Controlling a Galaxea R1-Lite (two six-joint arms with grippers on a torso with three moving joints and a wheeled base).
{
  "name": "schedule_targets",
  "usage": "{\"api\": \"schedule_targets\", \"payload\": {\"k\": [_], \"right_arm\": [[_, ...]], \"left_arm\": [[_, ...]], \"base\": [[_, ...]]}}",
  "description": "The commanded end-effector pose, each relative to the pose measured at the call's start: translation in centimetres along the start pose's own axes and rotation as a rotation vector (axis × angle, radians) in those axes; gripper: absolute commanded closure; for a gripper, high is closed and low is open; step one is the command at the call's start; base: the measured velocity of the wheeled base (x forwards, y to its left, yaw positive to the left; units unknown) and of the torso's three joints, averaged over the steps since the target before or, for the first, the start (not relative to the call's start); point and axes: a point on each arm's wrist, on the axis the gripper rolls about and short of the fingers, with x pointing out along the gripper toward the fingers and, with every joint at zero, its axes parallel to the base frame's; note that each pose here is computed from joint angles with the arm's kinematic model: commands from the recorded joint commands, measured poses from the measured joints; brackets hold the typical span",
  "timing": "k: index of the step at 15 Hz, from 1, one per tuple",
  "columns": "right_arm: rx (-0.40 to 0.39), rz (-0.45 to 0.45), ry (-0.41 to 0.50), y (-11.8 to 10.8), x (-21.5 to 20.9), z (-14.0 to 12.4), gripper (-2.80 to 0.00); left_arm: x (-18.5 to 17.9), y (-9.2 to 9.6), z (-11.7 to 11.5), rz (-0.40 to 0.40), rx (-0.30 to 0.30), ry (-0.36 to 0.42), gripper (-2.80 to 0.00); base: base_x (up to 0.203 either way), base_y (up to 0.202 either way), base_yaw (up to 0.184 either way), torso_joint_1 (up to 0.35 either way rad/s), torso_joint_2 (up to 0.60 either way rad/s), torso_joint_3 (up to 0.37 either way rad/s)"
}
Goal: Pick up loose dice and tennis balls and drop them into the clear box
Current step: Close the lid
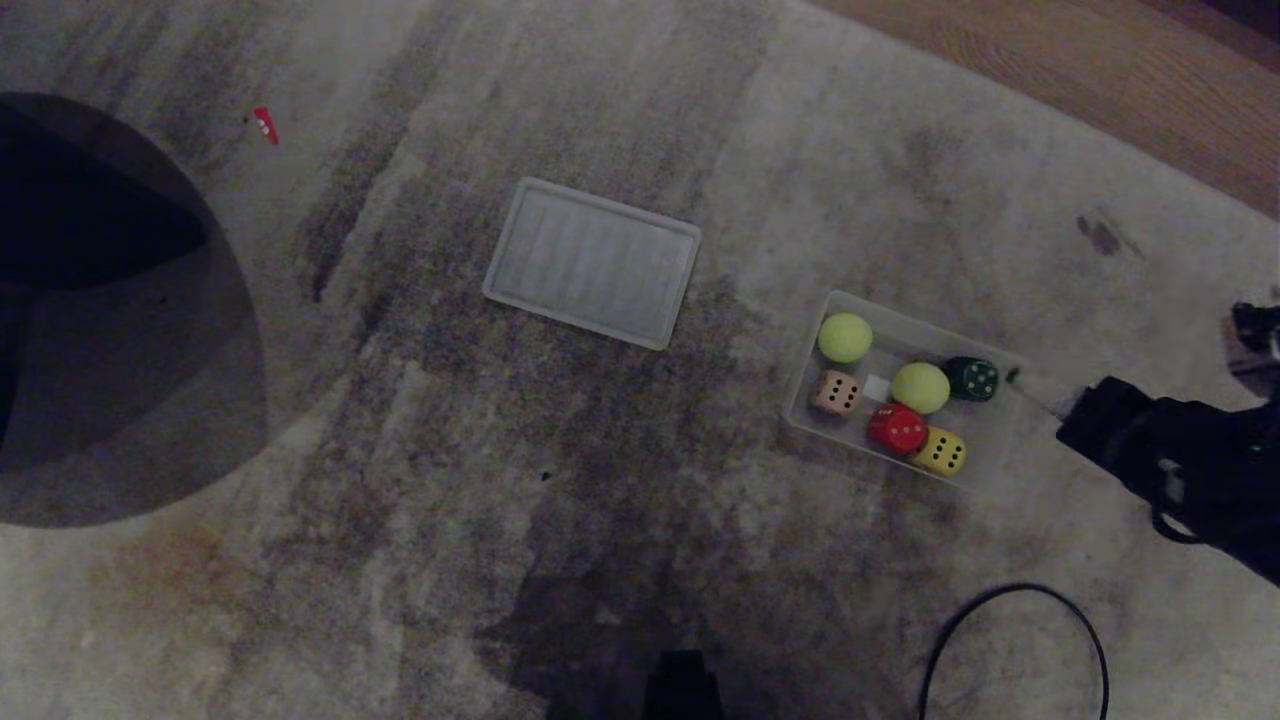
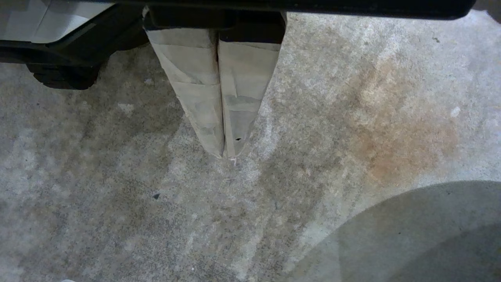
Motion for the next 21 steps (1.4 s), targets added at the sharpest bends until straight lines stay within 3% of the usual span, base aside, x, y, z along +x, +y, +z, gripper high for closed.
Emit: {"api": "schedule_targets", "payload": {"k": [1, 5, 8, 11, 14, 21], "right_arm": [[-0.066, 0.036, -0.069, -0.6, -8.1, 1.2, 0.0], [-0.271, -0.066, 0.042, -4.1, -15.9, -2.5, 0.0], [-0.325, -0.21, 0.085, -6.2, -18.5, -5.5, 0.0], [-0.371, -0.144, 0.101, -7.4, -20.6, -8.4, 0.0], [-0.414, -0.07, -0.014, -7.9, -22.0, -9.6, 0.0], [-0.473, -0.07, -0.038, -8.3, -21.7, -10.1, 0.0]], "left_arm": [[0.0, 0.0, 0.0, 0.002, 0.0, 0.002, 0.0], [0.0, 0.0, 0.0, 0.002, 0.0, 0.002, 0.0], [0.0, 0.0, 0.0, 0.002, 0.0, 0.002, 0.0], [0.0, 0.0, 0.0, 0.0, 0.0, 0.002, 0.0], [0.0, 0.0, 0.0, 0.002, 0.0, 0.002, 0.0], [0.0, 0.0, 0.0, 0.0, -0.001, 0.002, 0.0]], "base": [[0.0, 0.0, 0.0, 0.0, 0.0, 0.0], [0.0, 0.0, 0.0, 0.0, 0.0, 0.0], [0.0, 0.0, 0.0, 0.0, 0.0, 0.0], [0.0, 0.0, 0.0, 0.0, 0.0, 0.0], [0.0, 0.0, 0.0, 0.0, 0.0, 0.0], [0.0, 0.0, 0.0, 0.0, 0.0, 0.0]]}}
